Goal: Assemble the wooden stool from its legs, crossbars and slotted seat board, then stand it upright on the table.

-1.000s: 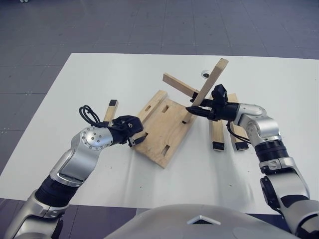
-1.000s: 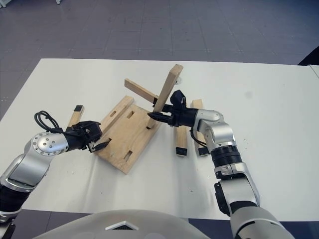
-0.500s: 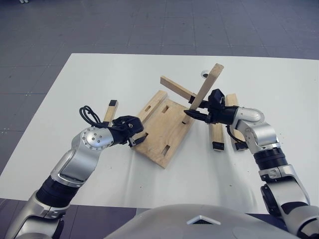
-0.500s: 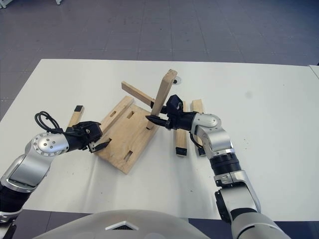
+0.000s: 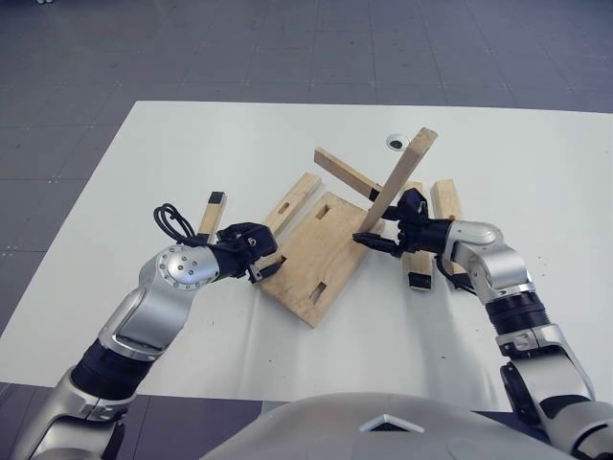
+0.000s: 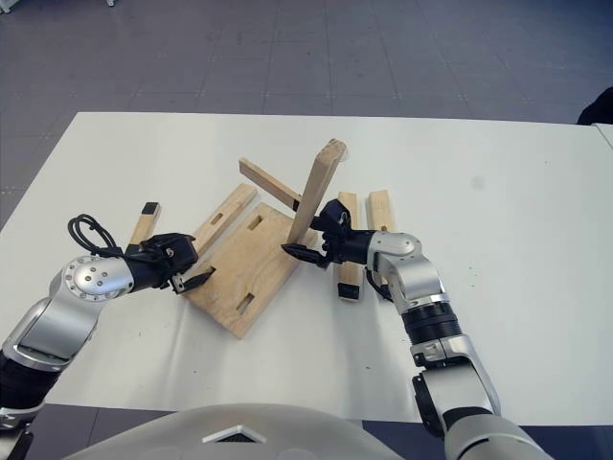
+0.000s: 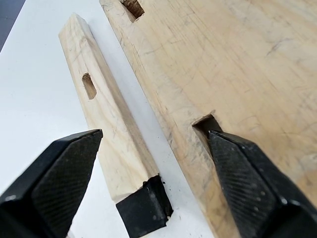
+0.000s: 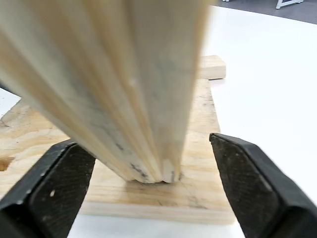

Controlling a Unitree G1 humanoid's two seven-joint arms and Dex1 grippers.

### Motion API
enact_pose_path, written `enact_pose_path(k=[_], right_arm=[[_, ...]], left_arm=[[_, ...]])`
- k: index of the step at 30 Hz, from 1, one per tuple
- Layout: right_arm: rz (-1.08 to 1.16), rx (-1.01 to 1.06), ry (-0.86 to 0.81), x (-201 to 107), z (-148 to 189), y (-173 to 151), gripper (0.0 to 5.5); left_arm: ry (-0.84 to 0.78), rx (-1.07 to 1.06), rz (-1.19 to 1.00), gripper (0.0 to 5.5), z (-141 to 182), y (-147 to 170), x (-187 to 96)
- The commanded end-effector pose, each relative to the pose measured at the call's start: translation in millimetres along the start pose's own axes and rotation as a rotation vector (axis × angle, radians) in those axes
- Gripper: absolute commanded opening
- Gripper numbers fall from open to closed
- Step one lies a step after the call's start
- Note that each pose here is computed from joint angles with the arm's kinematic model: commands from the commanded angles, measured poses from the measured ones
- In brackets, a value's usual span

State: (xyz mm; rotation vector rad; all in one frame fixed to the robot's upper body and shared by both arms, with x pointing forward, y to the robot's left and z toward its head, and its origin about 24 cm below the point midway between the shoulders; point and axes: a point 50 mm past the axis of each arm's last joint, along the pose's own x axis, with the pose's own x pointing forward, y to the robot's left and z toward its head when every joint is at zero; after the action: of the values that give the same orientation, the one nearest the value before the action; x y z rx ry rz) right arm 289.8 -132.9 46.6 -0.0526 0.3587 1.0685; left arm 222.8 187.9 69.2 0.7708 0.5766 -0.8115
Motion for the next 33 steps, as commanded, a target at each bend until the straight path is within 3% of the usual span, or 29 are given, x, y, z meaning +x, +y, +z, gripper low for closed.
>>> enact_pose_path(k=[1, 5, 15, 28, 33], right_arm=[[-0.120, -0.053, 0.039, -23.6, 4.9, -20.4, 4.11], [-0.140, -0.073, 0.089, -34.4, -2.9, -25.2, 4.11], [-0.142, -0.110, 0.147, -24.7, -12.5, -24.3, 4.11], [-0.113, -0.222, 0.261, -39.0, -18.3, -31.2, 4.11], [-0.135, -0.249, 0.256, -24.8, -15.4, -32.4, 4.11]], left_arm=[[0.130, -0.133, -0.034, 3.95, -22.7, -21.8, 11.6], [0.129, -0.174, -0.012, 3.95, -15.5, -26.6, 19.7], [0.109, -0.172, -0.014, 3.95, -3.2, -25.4, 26.3], [0.117, -0.173, 0.004, 3.95, -5.6, -18.5, 26.4], [0.089, -0.168, -0.002, 3.95, 2.1, -18.5, 26.9]])
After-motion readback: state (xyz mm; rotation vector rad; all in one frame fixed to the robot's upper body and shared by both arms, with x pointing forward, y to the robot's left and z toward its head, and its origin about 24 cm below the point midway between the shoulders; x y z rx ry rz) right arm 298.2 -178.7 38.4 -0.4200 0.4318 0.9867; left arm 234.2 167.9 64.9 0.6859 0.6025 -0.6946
